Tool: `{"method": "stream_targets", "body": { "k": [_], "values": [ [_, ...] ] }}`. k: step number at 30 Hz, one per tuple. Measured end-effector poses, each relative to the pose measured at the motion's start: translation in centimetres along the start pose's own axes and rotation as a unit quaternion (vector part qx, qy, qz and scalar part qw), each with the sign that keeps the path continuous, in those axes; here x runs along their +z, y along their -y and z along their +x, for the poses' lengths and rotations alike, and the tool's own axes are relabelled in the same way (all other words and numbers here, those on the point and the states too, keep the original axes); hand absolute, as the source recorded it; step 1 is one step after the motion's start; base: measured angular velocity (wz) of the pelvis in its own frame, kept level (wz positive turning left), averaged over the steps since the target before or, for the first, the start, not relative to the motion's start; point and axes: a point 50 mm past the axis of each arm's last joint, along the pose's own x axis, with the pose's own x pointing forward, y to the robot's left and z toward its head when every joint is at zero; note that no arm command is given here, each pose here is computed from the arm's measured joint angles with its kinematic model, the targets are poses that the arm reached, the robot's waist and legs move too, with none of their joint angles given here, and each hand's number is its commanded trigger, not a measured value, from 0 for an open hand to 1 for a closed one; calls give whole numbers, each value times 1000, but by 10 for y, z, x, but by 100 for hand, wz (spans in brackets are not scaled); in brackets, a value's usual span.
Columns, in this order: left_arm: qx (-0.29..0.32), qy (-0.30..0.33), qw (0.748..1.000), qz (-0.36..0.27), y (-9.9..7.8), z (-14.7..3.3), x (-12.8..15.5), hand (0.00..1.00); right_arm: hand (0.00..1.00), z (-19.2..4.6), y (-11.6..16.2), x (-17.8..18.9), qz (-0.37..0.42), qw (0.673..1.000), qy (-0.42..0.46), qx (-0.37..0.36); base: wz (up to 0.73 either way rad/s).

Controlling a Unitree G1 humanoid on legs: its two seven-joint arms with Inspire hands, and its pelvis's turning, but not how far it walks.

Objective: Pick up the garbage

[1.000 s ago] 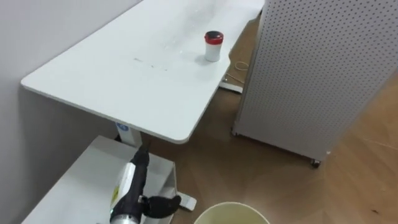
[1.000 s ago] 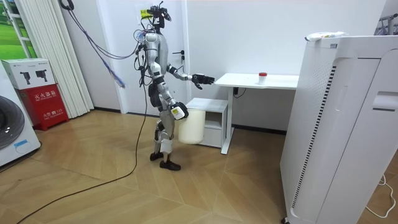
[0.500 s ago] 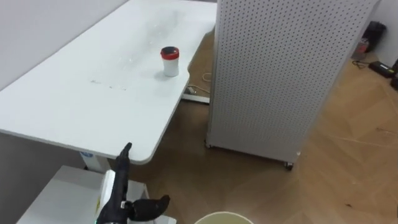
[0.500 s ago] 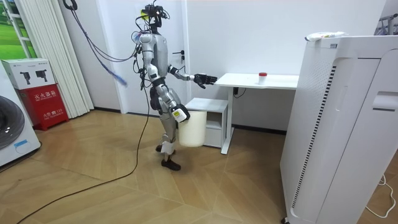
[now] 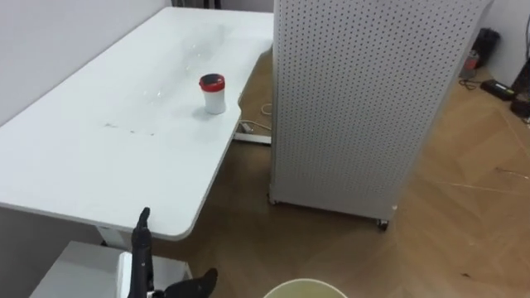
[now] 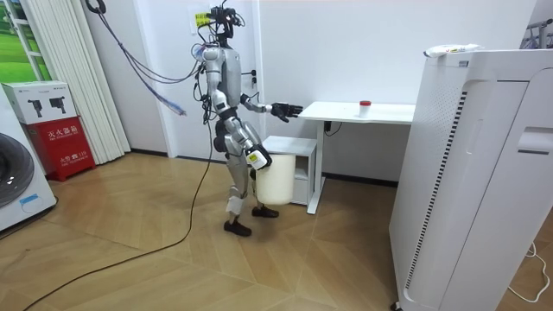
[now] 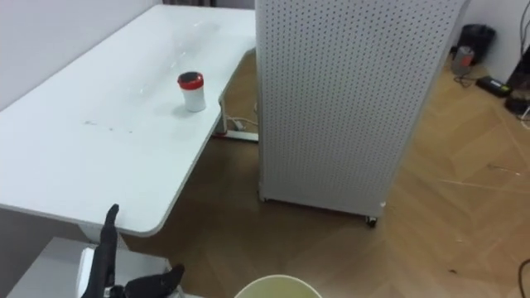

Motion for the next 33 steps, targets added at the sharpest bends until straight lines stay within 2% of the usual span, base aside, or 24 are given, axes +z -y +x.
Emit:
{"method": "stream_targets", "body": {
  "k": [5, 10, 12, 15, 16, 19, 25, 30, 32, 33],
  "values": [
    [-13, 15, 1000, 4, -5, 0, 5, 0, 100, -5, 5, -12, -1, 1000, -9, -16, 34],
    [-29, 19, 999, -3, -3, -4, 6, 0, 100, -12, 15, -25, 8, 999, -29, -39, 40],
    [1, 27, 1000, -4, -12, -5, 8, 0, 100, -12, 13, -25, 9, 999, -27, -38, 36],
    [44, 47, 998, -7, -27, 11, 18, 0, 100, -9, 7, -13, 4, 1000, -2, -29, 17],
    [33, 53, 998, 12, -33, 8, 15, 0, 100, -9, 8, -12, 1, 1000, -2, -31, -17],
    [-2, 54, 998, 30, -32, -3, 9, 0, 100, -9, 7, -13, 2, 1000, -3, -31, 4],
    [-28, 76, 996, 34, -25, -4, 16, 0, 100, -6, 4, -7, -1, 999, 6, -32, 7],
    [-9, 99, 994, 45, -23, 6, 27, 0, 100, -6, 2, -14, -23, 999, -8, -24, -37],
    [34, 151, 988, 21, -29, 27, 56, 0, 100, -5, -2, -14, -30, 999, -13, -13, -117],
    [41, 165, 985, 14, -29, 31, 64, 0, 100, -5, -4, -16, -33, 999, -18, -7, -73]
  ]
}}
